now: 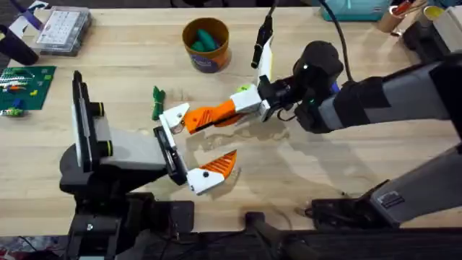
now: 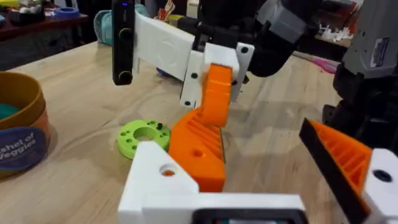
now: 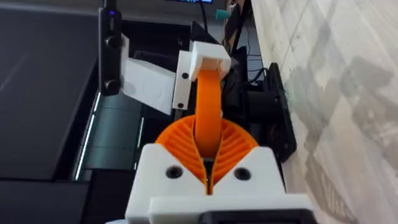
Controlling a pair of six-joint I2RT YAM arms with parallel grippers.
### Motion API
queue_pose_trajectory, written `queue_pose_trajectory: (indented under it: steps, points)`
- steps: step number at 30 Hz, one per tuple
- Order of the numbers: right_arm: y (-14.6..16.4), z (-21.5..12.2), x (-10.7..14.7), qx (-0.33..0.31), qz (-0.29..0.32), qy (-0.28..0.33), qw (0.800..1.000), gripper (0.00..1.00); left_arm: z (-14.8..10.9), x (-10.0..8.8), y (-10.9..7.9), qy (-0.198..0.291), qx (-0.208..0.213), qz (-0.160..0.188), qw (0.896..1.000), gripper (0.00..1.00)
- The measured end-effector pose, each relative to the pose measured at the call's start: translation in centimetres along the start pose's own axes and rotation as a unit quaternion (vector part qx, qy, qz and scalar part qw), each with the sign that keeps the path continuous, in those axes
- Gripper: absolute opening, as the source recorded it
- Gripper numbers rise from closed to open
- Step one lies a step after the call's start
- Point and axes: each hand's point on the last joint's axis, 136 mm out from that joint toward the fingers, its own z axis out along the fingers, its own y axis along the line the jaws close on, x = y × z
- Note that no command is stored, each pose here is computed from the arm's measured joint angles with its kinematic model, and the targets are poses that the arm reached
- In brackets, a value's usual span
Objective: Pick up the gripper from the table and insert it into the empty holder that is missing its gripper. Then pick up a screw, insert it into the mounting hole, and use the screwdriver to tighten it. Finally, clean up the table by picking up the vegetable and placing it into the bucket.
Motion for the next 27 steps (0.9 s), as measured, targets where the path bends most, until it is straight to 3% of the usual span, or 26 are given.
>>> queue_pose_trajectory:
  steps: [27]
  points:
    - [0.3, 1.2, -0.6, -0.001, 0.007, 0.005, 1.000, 0.010, 0.0, 0.0, 0.4, -0.001, -0.011, 0.005, 1.000, 0.986]
